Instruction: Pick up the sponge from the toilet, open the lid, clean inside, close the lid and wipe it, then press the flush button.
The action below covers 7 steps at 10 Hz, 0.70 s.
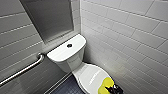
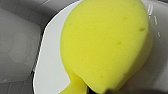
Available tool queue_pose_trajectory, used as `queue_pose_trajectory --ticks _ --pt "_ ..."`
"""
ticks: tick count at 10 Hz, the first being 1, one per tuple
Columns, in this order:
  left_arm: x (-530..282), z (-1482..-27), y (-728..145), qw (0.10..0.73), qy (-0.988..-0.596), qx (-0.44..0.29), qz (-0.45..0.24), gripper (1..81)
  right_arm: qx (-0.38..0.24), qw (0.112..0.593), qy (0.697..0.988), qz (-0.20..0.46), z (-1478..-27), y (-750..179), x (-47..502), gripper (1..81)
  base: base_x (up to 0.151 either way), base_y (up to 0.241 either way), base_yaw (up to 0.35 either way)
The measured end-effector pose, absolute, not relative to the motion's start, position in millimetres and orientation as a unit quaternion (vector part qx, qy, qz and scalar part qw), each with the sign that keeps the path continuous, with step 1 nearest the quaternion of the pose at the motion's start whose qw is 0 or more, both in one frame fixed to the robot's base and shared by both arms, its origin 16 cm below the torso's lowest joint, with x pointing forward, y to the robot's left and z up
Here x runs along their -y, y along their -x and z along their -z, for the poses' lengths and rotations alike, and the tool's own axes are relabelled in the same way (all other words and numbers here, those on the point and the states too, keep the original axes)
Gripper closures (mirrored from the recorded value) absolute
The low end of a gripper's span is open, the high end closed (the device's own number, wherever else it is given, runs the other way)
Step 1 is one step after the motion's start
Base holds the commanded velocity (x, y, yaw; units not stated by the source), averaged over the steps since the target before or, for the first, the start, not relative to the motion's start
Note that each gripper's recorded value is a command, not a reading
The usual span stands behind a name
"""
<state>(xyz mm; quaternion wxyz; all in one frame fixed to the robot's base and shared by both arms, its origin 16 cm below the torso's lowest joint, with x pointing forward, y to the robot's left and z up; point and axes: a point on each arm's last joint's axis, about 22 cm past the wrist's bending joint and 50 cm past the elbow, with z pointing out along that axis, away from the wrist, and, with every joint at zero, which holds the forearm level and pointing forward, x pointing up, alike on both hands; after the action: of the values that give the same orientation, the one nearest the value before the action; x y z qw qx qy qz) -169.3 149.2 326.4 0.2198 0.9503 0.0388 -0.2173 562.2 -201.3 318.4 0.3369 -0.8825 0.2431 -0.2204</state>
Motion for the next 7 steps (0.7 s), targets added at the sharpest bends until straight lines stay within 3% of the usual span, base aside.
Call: queue_pose_trajectory --ticks 4,7 --pt "-145 -325 166 0.222 -0.950 -0.039 0.215 1.0 -0.238 0.334 0.888 0.207 -332 -556 231 81.1 0.000 0.000 0.000" --pt "-129 -325 147 0.245 -0.947 -0.045 0.203 1.0 -0.227 0.374 0.876 0.205 -384 -560 237 81.1 0.000 0.000 0.000"
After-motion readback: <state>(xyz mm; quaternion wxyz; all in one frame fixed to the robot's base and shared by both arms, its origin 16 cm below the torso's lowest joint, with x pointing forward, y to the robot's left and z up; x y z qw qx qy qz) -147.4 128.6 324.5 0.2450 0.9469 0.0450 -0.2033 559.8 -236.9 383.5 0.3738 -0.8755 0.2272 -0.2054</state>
